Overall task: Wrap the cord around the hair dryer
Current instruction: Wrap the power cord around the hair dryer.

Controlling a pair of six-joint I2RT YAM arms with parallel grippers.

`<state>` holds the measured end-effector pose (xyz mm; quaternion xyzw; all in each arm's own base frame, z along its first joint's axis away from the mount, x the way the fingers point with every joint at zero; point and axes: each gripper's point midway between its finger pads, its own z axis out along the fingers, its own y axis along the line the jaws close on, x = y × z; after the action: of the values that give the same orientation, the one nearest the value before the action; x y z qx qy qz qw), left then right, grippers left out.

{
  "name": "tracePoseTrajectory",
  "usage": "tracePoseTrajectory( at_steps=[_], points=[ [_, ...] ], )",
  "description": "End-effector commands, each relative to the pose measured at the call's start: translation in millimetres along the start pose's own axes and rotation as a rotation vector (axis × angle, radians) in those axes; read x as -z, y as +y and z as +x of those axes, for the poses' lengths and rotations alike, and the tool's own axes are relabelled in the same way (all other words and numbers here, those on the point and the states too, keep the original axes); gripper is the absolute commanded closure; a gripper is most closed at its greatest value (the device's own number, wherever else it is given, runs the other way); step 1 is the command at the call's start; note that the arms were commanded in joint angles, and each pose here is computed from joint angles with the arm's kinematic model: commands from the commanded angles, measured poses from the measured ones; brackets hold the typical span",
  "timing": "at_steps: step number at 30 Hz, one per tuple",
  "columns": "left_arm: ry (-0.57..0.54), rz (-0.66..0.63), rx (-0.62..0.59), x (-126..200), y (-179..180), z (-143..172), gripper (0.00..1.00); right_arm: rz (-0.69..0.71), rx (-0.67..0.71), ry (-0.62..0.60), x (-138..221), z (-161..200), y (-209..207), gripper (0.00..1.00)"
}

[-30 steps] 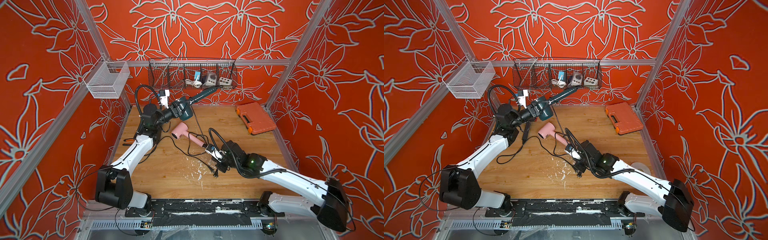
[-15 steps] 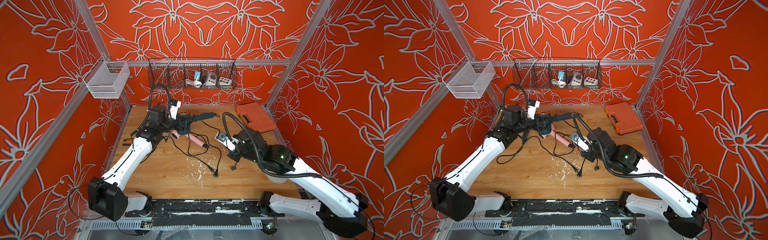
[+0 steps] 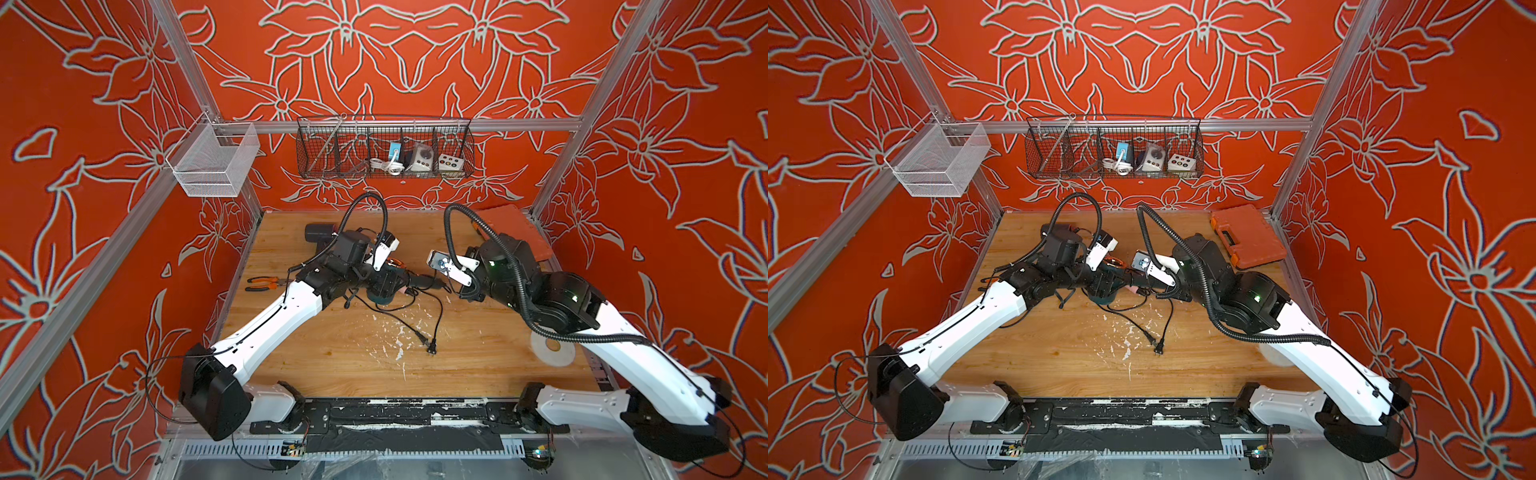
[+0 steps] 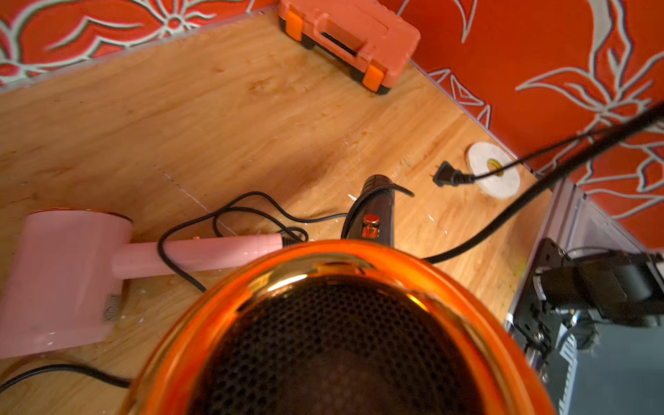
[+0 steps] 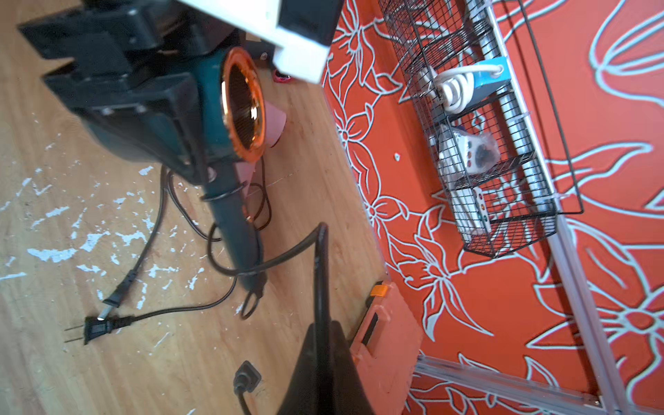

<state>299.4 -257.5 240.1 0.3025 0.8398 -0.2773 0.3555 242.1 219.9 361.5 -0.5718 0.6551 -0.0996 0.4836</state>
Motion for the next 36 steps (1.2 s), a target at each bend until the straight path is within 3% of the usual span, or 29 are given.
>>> tracePoseTrajectory(
  at_steps=[1,4,8,17,27,36],
  points=[
    [-0.018,0.155,-0.126,9,-39,4,1.00,0.063,0.050,-0.018,-4,-5,-24,1.00],
    [-0.052,0.297,-0.187,23,-70,9,1.00,0.024,-0.015,-0.070,-14,-3,-29,1.00],
    [-0.189,0.463,-0.252,55,-106,2,1.00,-0.095,-0.116,-0.158,-29,-1,-24,1.00],
    [-0.417,0.640,-0.263,110,-139,-50,1.00,-0.375,-0.412,-0.278,-70,14,6,1.00],
    [-0.644,0.638,-0.145,148,-109,-113,1.00,-0.513,-0.755,-0.442,-86,21,9,1.00],
    [-0.813,0.520,-0.056,171,-83,-160,1.00,-0.573,-0.907,-0.431,-106,30,21,1.00]
  ],
)
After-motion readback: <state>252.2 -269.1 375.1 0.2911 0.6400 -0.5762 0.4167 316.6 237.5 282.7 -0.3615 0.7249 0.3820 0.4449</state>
